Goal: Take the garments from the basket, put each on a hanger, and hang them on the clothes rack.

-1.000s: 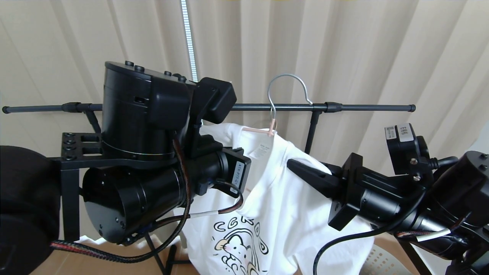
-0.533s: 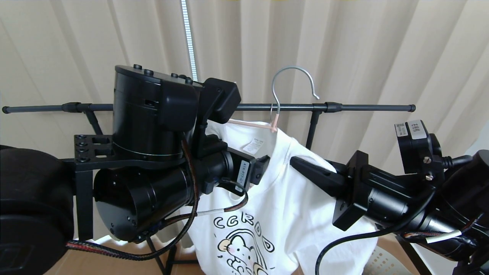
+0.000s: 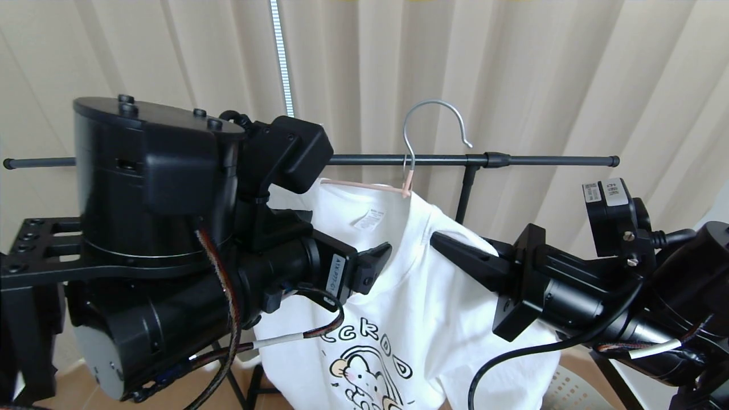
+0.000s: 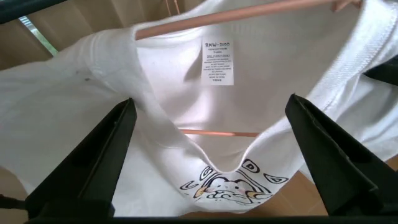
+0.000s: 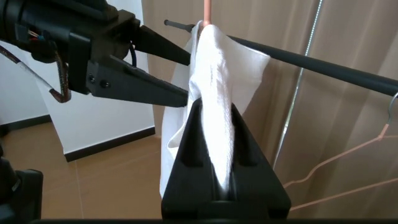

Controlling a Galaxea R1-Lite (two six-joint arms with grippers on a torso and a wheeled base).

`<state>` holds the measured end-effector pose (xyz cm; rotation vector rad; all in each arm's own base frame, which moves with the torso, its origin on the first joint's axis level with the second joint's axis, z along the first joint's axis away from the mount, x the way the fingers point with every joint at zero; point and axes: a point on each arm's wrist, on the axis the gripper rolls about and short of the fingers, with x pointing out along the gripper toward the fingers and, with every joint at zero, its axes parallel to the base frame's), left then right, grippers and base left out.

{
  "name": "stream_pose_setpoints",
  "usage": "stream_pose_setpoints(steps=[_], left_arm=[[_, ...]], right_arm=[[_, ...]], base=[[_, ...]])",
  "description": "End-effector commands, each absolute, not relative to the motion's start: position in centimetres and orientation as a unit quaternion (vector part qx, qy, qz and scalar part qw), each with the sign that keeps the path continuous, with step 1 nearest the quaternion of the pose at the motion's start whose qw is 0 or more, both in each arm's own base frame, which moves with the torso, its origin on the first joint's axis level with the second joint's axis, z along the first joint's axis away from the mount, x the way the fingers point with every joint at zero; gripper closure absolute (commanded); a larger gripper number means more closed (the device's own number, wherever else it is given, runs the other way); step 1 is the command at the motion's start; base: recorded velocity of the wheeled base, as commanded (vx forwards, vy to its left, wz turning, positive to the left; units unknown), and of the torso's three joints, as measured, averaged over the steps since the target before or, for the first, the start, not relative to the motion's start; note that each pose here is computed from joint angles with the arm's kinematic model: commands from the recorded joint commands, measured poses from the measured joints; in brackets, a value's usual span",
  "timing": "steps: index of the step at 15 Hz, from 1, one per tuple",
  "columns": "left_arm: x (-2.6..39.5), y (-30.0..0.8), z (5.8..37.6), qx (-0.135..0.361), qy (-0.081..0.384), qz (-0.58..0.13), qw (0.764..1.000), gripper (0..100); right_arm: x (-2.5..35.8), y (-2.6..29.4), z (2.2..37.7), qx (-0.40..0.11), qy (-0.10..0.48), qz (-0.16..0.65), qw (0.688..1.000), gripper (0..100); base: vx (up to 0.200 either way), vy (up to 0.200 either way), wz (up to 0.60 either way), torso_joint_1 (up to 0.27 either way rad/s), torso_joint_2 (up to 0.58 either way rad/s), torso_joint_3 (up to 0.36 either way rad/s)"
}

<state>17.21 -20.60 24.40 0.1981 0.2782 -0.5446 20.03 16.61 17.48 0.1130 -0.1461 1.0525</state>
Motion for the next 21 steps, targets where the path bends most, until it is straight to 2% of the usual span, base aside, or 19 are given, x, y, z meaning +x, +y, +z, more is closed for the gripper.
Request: stream_pose_setpoints(steps=[1, 7, 8, 10, 12, 14, 16, 17, 20, 21], left_arm=[[16.5, -20.0, 25.0, 0.091, 0.127, -0.272, 0.95, 0], [15.7, -18.7, 25.5, 0.102, 0.114, -0.271, 0.95, 0], [15.7, -16.6, 27.1, 0.117, 0.079, -0.26, 0.955, 0], [16.2, -14.0, 28.9, 0.129, 0.044, -0.28, 0.95, 0], [17.5, -11.0, 30.5, 0.147, 0.054, -0.308, 0.938, 0], [18.4, -8.8, 32.0, 0.148, 0.074, -0.369, 0.915, 0], [19.8, -7.7, 32.3, 0.165, 0.091, -0.417, 0.889, 0], [21.0, -7.4, 31.9, 0.183, 0.099, -0.451, 0.868, 0], [23.4, -7.3, 30.8, 0.245, 0.101, -0.502, 0.823, 0], [24.4, -7.1, 30.3, 0.292, 0.097, -0.516, 0.799, 0]], right_arm=[[20.1, 16.6, 17.4, 0.054, -0.069, 0.502, 0.861, 100], [20.1, 16.6, 17.4, 0.054, -0.067, 0.502, 0.861, 100], [20.2, 16.5, 17.3, 0.054, -0.066, 0.501, 0.861, 100], [20.3, 16.4, 17.3, 0.053, -0.065, 0.499, 0.863, 100], [20.2, 16.3, 17.1, 0.052, -0.061, 0.511, 0.856, 100], [20.0, 16.2, 16.8, 0.05, -0.053, 0.52, 0.851, 100], [19.6, 16.1, 16.3, 0.048, -0.043, 0.536, 0.842, 100], [19.5, 16.0, 16.1, 0.05, -0.037, 0.544, 0.837, 100], [19.3, 15.8, 16.3, 0.059, -0.032, 0.554, 0.83, 100], [19.2, 15.5, 16.1, 0.058, -0.028, 0.56, 0.826, 100]], base=[[0.0, 0.0, 0.0, 0.0, 0.0, 0.0], [0.0, 0.0, 0.0, 0.0, 0.0, 0.0], [0.0, 0.0, 0.0, 0.0, 0.0, 0.0], [0.0, 0.0, 0.0, 0.0, 0.0, 0.0], [0.0, 0.0, 0.0, 0.0, 0.0, 0.0], [0.0, 0.0, 0.0, 0.0, 0.0, 0.0], [0.0, 0.0, 0.0, 0.0, 0.0, 0.0], [0.0, 0.0, 0.0, 0.0, 0.0, 0.0], [0.0, 0.0, 0.0, 0.0, 0.0, 0.0], [0.0, 0.0, 0.0, 0.0, 0.0, 0.0]])
